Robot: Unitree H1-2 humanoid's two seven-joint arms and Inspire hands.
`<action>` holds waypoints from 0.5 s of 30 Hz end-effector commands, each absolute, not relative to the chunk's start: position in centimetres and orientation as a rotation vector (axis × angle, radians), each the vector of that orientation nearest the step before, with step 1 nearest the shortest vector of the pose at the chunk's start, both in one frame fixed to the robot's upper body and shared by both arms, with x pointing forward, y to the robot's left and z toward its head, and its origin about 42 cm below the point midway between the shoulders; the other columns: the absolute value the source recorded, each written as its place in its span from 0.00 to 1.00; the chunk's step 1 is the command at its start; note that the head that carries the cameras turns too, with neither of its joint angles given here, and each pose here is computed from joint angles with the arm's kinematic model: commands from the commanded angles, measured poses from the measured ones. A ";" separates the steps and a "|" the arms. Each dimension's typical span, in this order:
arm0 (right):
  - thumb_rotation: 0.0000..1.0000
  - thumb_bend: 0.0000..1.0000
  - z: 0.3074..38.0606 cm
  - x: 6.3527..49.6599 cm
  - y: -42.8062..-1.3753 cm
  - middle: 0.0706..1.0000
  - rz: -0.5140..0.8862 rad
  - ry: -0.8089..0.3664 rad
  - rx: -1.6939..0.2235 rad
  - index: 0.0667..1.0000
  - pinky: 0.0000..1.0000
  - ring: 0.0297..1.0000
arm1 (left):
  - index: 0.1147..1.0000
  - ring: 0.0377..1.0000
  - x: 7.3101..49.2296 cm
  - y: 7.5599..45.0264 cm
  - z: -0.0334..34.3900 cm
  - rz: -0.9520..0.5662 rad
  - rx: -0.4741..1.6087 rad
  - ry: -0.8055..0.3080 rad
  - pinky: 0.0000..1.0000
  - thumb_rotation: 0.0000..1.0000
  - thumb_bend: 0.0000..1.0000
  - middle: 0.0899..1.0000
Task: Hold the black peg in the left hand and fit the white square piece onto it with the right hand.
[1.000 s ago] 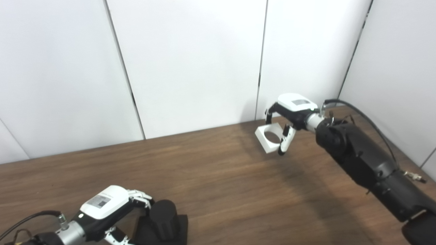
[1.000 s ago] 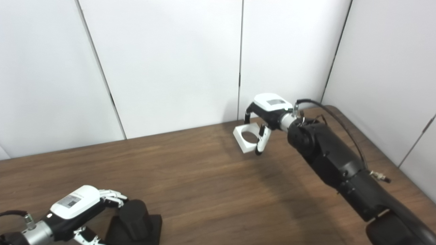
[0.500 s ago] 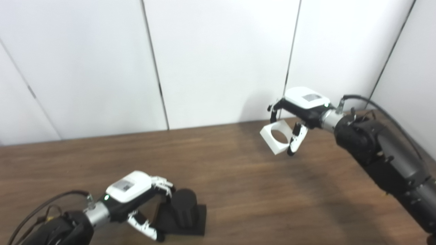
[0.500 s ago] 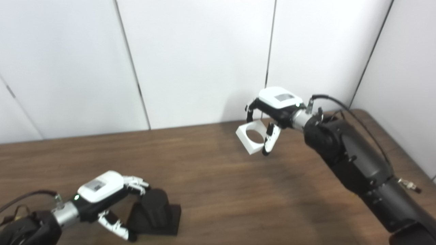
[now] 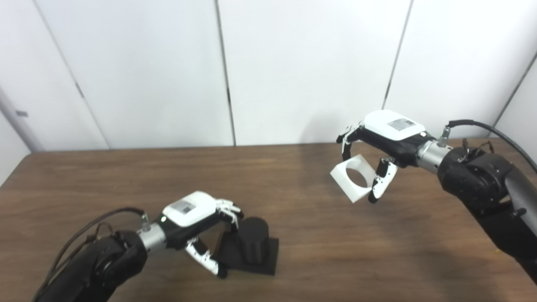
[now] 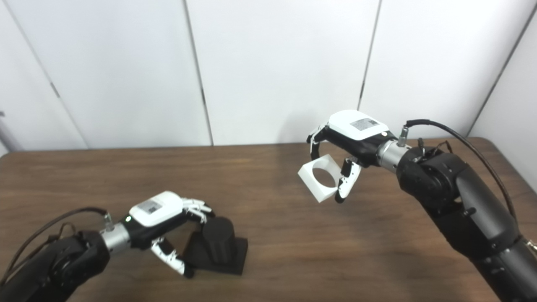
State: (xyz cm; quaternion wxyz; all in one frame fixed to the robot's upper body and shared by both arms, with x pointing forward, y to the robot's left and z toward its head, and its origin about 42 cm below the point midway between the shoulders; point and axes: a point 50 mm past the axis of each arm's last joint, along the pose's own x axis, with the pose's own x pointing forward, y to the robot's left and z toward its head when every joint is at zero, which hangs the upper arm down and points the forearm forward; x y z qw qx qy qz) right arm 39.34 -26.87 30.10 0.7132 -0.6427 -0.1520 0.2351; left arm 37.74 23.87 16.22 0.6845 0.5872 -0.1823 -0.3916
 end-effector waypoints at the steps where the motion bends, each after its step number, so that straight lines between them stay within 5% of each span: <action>1: 0.13 0.52 32.9 39.2 -26.1 0.78 0.498 -0.461 -1.440 0.44 0.70 0.84 | 0.42 0.88 36.9 22.9 13.6 -0.969 1.375 -0.316 0.82 0.07 0.52 0.82; 15: 0.14 0.52 33.2 37.4 -22.0 0.79 0.624 -0.561 -1.385 0.44 0.70 0.85 | 0.42 0.88 37.2 21.9 13.5 -0.974 1.374 -0.315 0.83 0.07 0.52 0.83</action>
